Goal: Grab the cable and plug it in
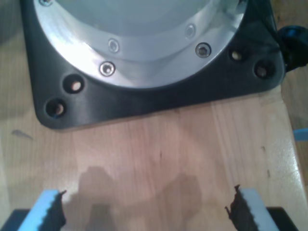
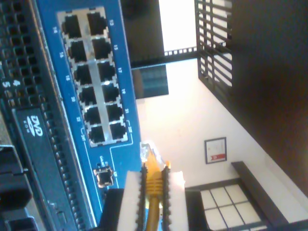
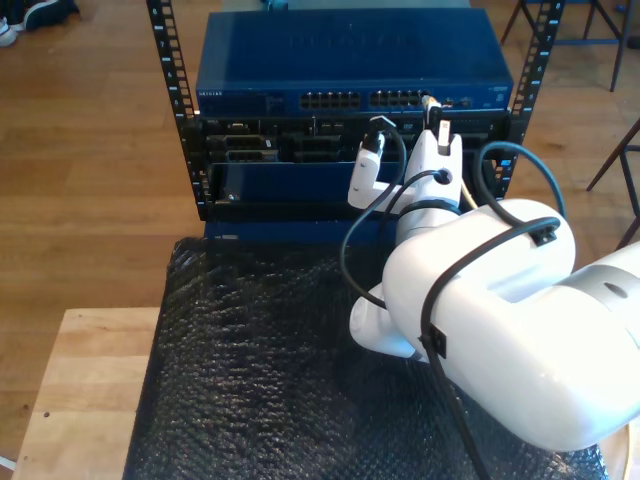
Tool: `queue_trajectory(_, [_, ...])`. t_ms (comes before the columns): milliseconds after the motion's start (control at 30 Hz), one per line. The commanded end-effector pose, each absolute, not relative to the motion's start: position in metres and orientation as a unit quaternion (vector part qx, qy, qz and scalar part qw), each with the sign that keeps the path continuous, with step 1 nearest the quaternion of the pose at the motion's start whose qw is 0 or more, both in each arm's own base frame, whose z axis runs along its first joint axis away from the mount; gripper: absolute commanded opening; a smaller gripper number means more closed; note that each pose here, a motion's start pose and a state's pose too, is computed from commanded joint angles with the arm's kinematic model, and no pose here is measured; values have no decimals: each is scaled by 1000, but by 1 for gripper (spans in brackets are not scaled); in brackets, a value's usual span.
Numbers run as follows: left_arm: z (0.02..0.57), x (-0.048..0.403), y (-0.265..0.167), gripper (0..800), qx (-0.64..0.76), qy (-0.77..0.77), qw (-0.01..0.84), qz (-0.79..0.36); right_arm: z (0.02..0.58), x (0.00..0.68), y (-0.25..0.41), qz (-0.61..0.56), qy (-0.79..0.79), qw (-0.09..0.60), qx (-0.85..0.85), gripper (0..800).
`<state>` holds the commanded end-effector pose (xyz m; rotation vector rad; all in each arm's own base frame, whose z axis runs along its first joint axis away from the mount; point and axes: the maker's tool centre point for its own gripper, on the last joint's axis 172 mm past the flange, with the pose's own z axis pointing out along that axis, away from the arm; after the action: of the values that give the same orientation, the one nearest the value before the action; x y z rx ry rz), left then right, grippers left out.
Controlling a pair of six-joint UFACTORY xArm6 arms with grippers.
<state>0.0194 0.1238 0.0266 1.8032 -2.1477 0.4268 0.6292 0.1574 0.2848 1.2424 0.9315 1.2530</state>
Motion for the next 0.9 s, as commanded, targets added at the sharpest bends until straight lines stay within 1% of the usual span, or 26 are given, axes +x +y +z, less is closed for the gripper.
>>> queue_trajectory(467, [27,19,124,800,628,-748,152,149,280,637,162,530,386,543,525,0])
queue_trajectory(900, [27,19,124,800,628,-748,152,149,280,639,158,515,396,557,517,0])
